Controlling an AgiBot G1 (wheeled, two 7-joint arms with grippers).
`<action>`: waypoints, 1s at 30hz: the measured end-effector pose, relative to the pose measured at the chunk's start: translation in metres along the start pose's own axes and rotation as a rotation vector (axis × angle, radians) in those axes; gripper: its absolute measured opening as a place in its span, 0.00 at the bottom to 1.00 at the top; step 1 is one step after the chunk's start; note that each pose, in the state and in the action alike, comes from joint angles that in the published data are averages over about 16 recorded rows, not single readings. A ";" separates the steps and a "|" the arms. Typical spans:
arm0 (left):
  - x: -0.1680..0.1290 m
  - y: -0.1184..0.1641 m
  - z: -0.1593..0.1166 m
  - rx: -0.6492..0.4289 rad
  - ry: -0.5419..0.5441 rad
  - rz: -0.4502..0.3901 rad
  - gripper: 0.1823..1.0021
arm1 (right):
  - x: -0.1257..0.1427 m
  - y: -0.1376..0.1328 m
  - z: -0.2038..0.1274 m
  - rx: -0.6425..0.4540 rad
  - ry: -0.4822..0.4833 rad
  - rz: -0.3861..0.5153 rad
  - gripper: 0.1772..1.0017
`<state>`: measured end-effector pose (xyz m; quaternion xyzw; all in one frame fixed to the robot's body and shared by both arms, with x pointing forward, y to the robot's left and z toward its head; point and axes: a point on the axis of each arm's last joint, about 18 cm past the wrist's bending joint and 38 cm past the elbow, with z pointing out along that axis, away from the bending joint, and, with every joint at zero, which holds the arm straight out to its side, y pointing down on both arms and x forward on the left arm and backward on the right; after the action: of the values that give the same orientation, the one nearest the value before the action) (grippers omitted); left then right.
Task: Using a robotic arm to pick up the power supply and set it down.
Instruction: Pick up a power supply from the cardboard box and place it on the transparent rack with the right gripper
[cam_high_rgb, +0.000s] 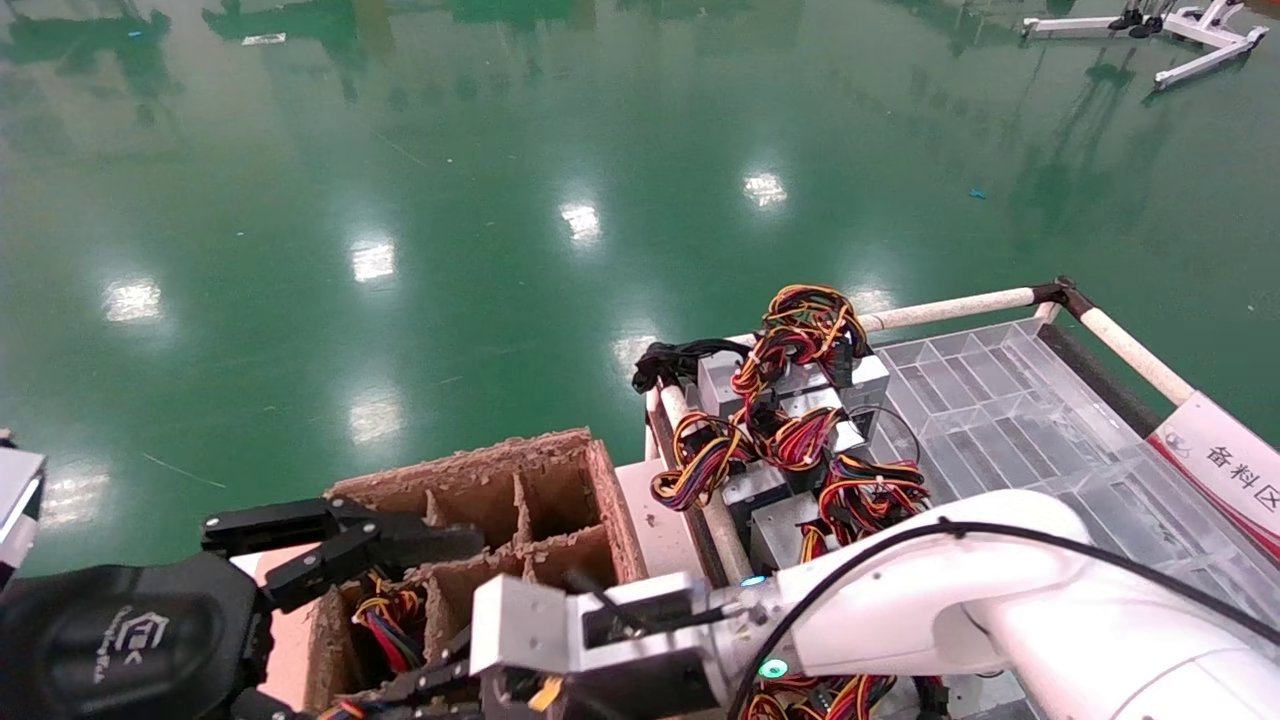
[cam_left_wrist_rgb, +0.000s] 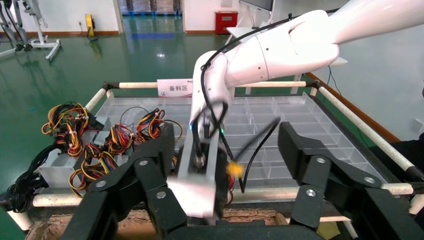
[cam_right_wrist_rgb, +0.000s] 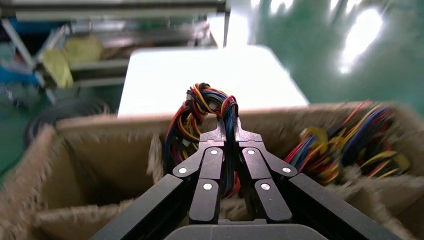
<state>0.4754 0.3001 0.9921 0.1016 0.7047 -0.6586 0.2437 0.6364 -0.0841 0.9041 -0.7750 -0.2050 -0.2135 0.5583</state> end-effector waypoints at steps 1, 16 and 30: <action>0.000 0.000 0.000 0.000 0.000 0.000 0.60 | 0.001 -0.001 -0.003 0.013 0.005 0.002 0.03; 0.000 0.000 0.000 0.000 0.000 0.000 0.92 | 0.009 -0.022 -0.052 0.183 0.094 -0.004 0.03; 0.000 0.000 0.000 0.000 0.000 0.000 1.00 | 0.019 -0.049 -0.096 0.308 0.180 -0.047 0.03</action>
<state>0.4754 0.3001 0.9921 0.1016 0.7047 -0.6586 0.2437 0.6147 -0.1599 0.9801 -0.6531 -0.2026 -0.2610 0.6814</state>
